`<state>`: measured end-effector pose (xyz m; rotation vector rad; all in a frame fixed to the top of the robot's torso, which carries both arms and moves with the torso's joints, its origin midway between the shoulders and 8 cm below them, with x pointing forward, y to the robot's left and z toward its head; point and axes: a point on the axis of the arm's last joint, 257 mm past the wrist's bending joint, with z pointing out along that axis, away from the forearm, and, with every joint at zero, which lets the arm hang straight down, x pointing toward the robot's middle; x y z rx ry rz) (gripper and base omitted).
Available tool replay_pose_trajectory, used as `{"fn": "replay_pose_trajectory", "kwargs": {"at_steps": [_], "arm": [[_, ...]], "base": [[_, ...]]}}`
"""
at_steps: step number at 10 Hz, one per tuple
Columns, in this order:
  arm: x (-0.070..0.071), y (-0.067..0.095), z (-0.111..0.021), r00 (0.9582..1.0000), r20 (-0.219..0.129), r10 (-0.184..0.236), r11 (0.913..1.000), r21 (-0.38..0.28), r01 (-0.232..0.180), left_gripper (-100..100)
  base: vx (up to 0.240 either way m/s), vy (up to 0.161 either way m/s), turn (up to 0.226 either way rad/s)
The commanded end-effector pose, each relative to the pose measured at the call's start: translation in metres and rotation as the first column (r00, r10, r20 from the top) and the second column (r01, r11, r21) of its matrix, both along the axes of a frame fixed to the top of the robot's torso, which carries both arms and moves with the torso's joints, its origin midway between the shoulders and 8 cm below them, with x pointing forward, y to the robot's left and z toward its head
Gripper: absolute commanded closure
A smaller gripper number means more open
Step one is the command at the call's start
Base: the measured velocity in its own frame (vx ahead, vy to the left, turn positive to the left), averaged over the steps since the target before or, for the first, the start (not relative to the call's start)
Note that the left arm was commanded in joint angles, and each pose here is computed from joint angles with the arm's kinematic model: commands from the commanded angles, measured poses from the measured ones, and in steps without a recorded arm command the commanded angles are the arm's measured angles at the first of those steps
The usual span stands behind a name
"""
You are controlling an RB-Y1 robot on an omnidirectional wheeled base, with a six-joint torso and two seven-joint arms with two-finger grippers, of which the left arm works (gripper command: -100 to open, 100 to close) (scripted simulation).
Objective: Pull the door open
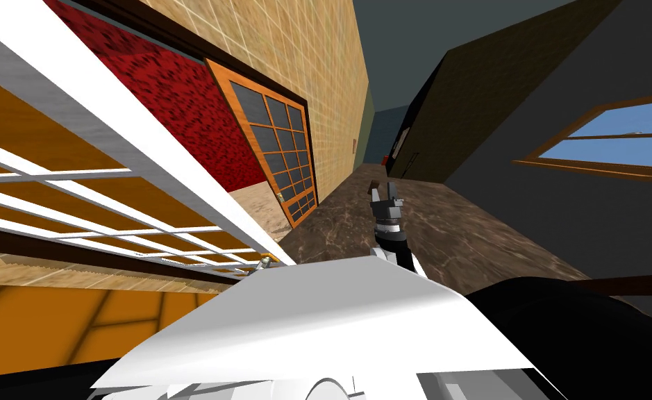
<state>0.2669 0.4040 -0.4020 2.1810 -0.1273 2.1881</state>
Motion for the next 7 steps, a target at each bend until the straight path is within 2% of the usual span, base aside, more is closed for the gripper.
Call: {"fn": "replay_pose_trajectory", "kwargs": {"at_steps": [1, 2, 4, 5, 7], "arm": [[-0.017, -0.008, -0.002, 0.9995, -0.003, -0.031, 0.9995, -0.008, 0.031, 100], [-0.017, -0.009, -0.001, 0.9995, 0.000, -0.032, 0.9995, -0.008, 0.032, 100], [-0.036, -0.011, 0.000, 0.9980, -0.002, -0.062, 0.9980, -0.012, 0.062, 100], [-0.036, -0.011, 0.000, 0.9980, -0.001, -0.063, 0.9980, -0.012, 0.063, 100], [-0.053, -0.014, 0.002, 0.9960, -0.002, -0.089, 0.9959, -0.017, 0.089, 100]], "base": [[-0.007, 0.019, 0.005], [-0.009, 0.016, 0.015], [-0.016, 0.020, -0.003], [-0.019, 0.023, 0.005], [-0.025, 0.035, -0.003]]}}
